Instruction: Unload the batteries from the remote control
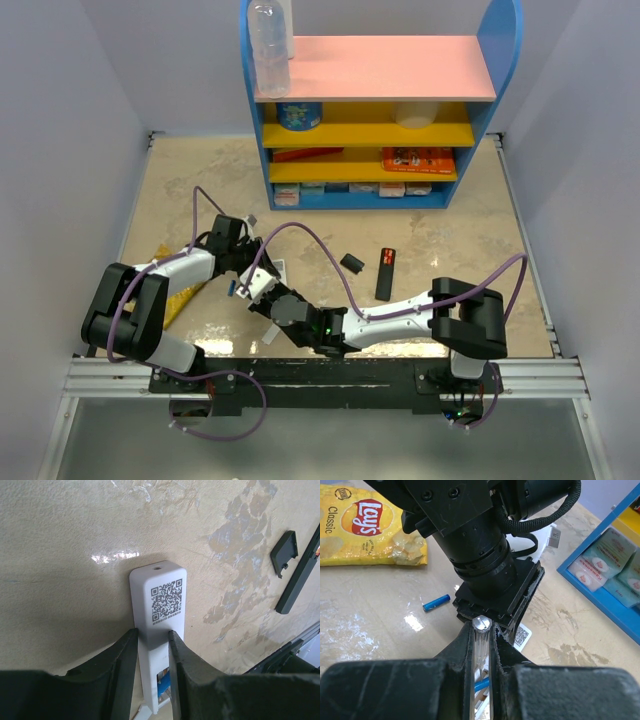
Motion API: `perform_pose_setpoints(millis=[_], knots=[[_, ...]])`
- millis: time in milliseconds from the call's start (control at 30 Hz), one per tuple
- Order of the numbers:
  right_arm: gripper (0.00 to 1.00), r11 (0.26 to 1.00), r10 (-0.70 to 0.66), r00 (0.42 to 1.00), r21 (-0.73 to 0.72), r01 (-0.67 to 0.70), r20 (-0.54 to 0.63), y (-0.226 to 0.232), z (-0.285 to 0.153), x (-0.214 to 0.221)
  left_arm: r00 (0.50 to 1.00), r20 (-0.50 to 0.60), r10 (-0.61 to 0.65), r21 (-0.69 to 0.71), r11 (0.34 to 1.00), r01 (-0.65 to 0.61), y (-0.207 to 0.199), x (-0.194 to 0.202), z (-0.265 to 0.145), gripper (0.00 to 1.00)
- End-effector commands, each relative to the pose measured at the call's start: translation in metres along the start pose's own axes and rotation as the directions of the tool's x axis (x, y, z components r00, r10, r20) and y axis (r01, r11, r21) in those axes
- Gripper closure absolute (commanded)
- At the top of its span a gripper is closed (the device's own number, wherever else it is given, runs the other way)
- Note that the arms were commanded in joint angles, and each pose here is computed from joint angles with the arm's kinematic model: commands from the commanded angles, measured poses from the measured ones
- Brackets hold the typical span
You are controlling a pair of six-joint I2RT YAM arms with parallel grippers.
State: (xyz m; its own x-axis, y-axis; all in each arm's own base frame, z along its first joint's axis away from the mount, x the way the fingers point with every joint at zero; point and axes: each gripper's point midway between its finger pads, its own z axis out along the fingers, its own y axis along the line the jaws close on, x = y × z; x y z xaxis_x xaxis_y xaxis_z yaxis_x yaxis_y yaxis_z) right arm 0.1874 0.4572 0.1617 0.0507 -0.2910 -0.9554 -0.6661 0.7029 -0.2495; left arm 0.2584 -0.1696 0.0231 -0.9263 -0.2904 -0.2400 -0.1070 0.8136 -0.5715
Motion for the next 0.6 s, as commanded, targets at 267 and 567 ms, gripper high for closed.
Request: perform_pose_setpoints(millis=[267, 567], knots=[[1.0, 0.997, 0.07, 0.996, 0.033, -0.072, 0.06, -0.005, 0.005, -0.022, 1.0, 0.002, -0.003, -0.077, 0.997, 0.003, 0.02, 0.004, 0.006, 0.66], [1.0, 0.996, 0.072, 0.997, 0.045, -0.073, 0.03, -0.008, 0.003, -0.008, 1.0, 0.004, -0.003, -0.081, 0.997, 0.003, 0.02, 0.003, 0.006, 0.66]])
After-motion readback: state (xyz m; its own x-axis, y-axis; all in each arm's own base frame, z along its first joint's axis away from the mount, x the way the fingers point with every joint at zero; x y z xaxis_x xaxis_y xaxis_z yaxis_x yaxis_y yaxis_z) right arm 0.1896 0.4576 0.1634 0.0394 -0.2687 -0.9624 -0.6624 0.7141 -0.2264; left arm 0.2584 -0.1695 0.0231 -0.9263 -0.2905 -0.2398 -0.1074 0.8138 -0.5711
